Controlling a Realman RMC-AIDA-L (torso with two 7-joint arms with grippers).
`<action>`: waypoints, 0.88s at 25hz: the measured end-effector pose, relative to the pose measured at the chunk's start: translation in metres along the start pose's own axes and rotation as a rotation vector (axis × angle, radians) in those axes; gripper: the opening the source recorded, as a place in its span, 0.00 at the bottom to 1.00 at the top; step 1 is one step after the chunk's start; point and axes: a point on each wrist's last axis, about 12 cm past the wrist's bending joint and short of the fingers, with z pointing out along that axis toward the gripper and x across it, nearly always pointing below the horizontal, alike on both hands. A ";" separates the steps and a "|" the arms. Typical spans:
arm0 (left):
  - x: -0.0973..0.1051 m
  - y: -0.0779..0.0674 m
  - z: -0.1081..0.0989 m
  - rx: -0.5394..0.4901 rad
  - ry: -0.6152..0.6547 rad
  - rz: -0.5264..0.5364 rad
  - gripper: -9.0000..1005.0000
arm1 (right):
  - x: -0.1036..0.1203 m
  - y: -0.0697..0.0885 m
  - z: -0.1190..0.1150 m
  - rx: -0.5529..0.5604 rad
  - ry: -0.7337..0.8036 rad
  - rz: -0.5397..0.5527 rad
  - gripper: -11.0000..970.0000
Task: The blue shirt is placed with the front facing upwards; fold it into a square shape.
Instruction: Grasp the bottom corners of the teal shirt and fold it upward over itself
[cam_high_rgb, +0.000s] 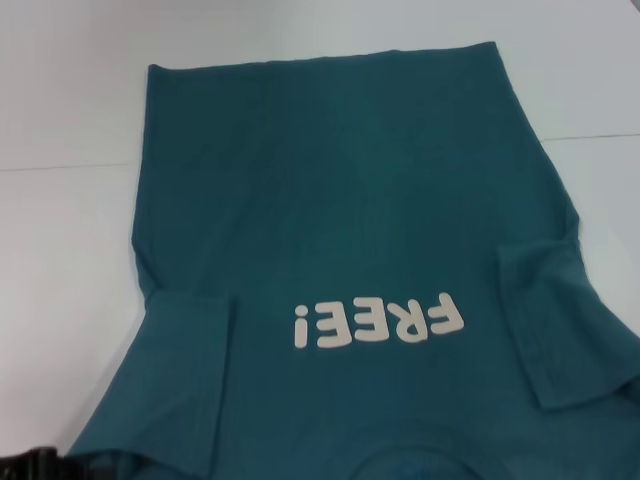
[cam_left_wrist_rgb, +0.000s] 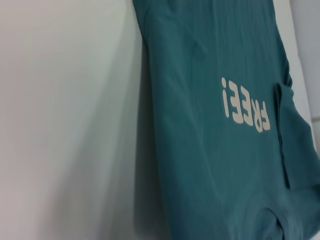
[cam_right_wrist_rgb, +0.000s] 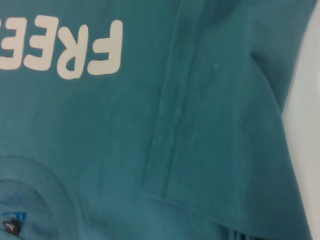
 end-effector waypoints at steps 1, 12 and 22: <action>0.005 0.001 -0.003 0.001 0.010 -0.003 0.01 | 0.003 -0.001 0.000 -0.001 0.006 0.003 0.04; 0.022 0.006 -0.011 -0.022 0.027 -0.030 0.01 | 0.019 0.003 0.003 -0.051 0.032 0.001 0.04; 0.000 -0.004 -0.014 -0.014 0.009 0.006 0.01 | 0.014 0.009 0.003 -0.104 -0.019 -0.021 0.04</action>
